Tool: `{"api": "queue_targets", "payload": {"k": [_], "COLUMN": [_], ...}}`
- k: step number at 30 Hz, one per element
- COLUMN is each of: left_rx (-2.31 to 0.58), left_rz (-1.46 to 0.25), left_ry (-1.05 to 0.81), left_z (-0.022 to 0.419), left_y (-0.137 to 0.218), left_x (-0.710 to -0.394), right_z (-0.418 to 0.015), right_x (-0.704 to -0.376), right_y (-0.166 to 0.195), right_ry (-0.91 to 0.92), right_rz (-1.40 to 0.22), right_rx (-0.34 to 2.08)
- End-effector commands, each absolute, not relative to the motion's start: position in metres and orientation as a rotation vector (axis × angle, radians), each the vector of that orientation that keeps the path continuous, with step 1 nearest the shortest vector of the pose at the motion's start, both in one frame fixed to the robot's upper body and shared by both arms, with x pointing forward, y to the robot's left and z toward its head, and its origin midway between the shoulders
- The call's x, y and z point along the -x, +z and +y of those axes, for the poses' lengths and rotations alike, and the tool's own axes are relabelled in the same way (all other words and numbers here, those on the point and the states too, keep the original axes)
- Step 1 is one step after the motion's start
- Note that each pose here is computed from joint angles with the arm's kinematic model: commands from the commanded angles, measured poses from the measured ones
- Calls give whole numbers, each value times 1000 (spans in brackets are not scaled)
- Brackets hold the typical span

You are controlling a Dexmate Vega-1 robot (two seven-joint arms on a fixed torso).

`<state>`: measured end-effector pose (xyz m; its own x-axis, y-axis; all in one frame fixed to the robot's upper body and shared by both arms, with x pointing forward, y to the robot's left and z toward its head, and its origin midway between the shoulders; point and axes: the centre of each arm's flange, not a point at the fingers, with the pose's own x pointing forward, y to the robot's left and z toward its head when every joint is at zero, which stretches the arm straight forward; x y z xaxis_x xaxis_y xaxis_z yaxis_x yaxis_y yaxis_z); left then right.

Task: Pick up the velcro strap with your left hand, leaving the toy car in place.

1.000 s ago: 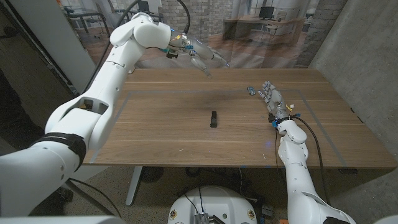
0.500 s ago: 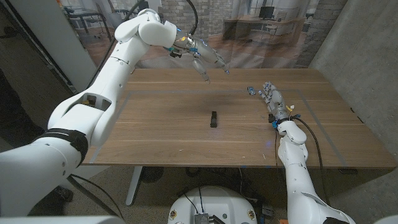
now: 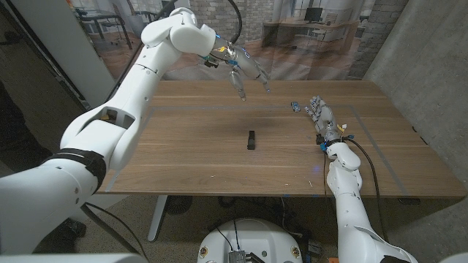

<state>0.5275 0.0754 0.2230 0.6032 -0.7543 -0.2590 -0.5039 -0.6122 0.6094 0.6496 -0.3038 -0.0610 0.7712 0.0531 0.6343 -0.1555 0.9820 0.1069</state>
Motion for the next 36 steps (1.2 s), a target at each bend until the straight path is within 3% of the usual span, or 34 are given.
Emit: {"api": "queue_targets", "payload": {"k": [1, 36], "left_rx": [-2421, -2404], "left_rz": [-1004, -967], "left_ry": [-686, -811], "left_z": [69, 58], "left_y": [215, 194], "left_x": [-532, -571], "right_z": [-306, -306], "right_x": [-650, -661], "right_y": [-62, -59], "right_ry": [108, 105], "right_rz": [-680, -664], "right_rx": [-151, -145]}}
